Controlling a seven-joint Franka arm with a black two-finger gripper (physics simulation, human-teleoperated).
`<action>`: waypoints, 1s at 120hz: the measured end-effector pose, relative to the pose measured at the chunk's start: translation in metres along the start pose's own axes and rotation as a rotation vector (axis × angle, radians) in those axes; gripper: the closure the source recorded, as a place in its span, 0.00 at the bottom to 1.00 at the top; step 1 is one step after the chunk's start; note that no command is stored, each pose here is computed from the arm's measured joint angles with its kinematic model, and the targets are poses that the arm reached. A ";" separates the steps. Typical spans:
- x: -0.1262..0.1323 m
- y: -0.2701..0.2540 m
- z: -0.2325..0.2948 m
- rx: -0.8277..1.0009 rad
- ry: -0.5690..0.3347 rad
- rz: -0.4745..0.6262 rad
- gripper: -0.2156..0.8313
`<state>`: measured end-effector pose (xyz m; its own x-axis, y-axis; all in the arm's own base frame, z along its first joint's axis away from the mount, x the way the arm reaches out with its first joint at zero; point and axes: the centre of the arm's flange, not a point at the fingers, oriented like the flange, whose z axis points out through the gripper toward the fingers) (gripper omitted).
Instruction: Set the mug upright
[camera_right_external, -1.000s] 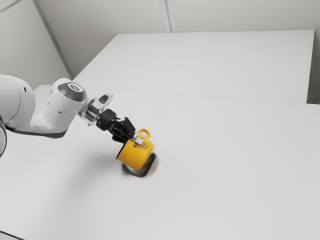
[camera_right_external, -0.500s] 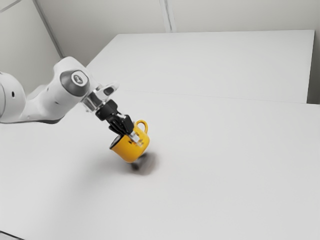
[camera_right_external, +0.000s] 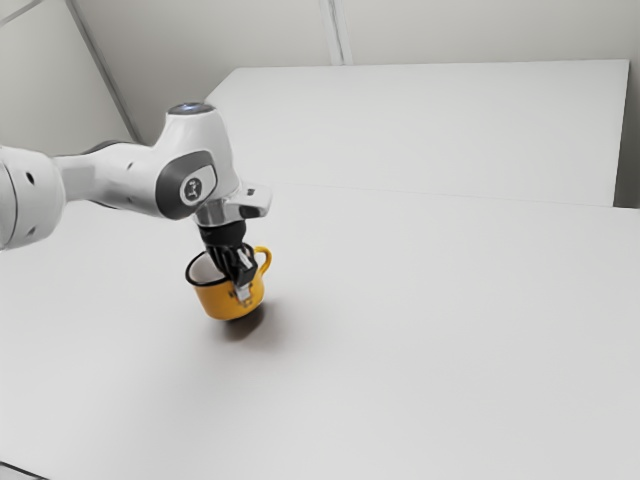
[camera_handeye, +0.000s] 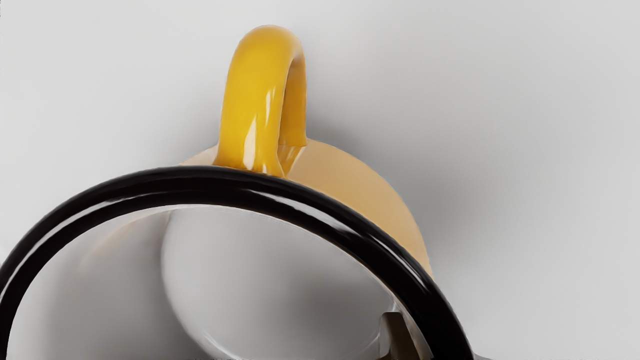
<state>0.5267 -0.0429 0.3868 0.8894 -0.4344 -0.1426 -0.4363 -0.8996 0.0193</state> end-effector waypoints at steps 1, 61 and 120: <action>0.001 0.001 0.001 0.006 -0.004 0.002 0.94; 0.040 0.079 0.041 0.134 -0.065 0.060 0.94; 0.048 0.079 0.048 0.132 -0.056 -0.016 0.52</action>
<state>0.5287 -0.1328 0.3340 0.8891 -0.4130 -0.1973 -0.4392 -0.8912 -0.1136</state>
